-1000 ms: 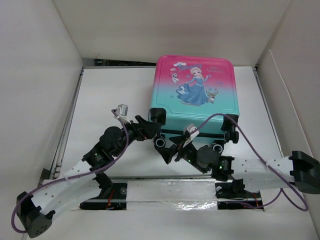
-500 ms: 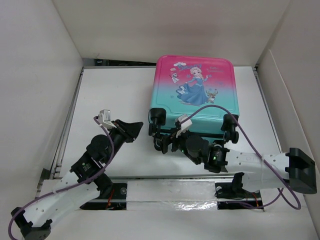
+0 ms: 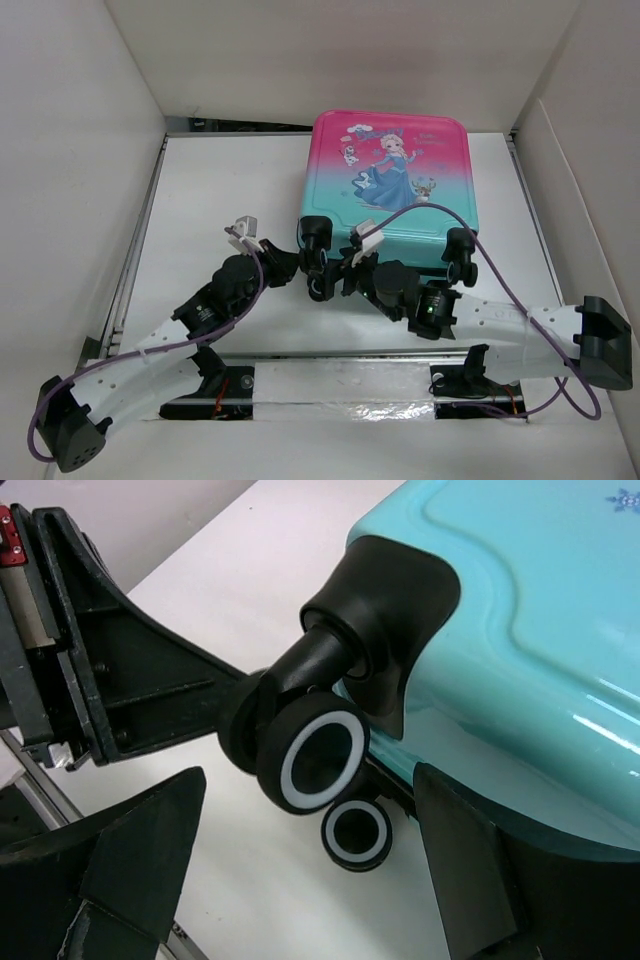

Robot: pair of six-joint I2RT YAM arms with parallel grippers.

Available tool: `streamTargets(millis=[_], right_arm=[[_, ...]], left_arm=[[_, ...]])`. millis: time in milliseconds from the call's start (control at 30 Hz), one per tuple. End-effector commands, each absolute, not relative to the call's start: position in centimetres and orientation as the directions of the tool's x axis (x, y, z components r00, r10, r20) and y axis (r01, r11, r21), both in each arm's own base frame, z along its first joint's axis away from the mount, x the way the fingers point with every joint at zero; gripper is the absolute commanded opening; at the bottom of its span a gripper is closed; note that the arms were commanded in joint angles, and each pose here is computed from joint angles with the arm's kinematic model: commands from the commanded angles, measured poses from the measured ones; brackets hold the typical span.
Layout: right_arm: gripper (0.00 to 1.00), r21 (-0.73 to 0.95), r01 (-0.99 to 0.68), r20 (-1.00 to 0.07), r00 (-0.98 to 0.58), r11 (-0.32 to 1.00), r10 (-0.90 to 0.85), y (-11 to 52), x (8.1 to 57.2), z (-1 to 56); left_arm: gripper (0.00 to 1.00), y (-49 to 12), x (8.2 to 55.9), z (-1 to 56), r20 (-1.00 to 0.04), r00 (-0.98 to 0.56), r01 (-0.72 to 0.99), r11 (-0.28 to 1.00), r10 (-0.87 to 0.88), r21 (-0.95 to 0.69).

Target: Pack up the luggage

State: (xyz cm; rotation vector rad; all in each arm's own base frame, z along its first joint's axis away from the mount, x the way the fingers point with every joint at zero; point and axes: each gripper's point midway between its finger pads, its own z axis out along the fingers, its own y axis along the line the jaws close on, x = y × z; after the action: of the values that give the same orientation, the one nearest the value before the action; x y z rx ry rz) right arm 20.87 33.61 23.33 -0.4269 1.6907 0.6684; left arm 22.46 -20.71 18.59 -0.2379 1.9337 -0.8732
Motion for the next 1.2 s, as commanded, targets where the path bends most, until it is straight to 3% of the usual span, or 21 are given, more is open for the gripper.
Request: streamTargets(millis=[0,367,500,700,1000,1067,1167], right_arm=[[0.9,0.209,-0.635,-0.975,-0.194,0.744,0.109,34.5,21.5,26.3],[0.9,-0.084,-0.603,-0.95,-0.192,0.793,-0.247,34.4,21.4,22.7],[0.91,-0.114,-0.571,-0.94,-0.202,0.813,-0.274,33.6,21.7,22.7],[0.91,-0.164,-0.623,-0.937,-0.143,0.765,-0.318,34.2,21.5,23.4],[0.93,-0.401,-0.607,-0.832,-0.071,0.686,-0.549,34.3,21.8,22.9],[0.92,-0.376,-0.588,-0.838,-0.115,0.716,-0.534,34.1,21.8,23.2],[0.92,-0.208,-0.645,-0.902,-0.165,0.736,-0.4,34.6,19.9,23.2]], left_arm=[[0.04,-22.5,22.6,21.5,-0.688,-0.495,0.294,0.643,-0.531,-0.708],[0.03,-22.6,22.6,21.3,-0.685,-0.511,0.333,0.615,-0.519,-0.714],[0.03,-22.4,22.7,20.9,-0.681,-0.518,0.335,0.61,-0.518,-0.719],[0.03,-23.3,22.2,21.1,-0.671,-0.541,0.369,0.574,-0.507,-0.731],[0.02,-24.4,22.1,21.7,-0.66,-0.563,0.397,0.538,-0.496,-0.743],[0.02,-24.3,22.1,21.8,-0.66,-0.561,0.397,0.537,-0.5,-0.744],[0.03,-24.2,22.0,21.6,-0.66,-0.558,0.395,0.539,-0.502,-0.744]])
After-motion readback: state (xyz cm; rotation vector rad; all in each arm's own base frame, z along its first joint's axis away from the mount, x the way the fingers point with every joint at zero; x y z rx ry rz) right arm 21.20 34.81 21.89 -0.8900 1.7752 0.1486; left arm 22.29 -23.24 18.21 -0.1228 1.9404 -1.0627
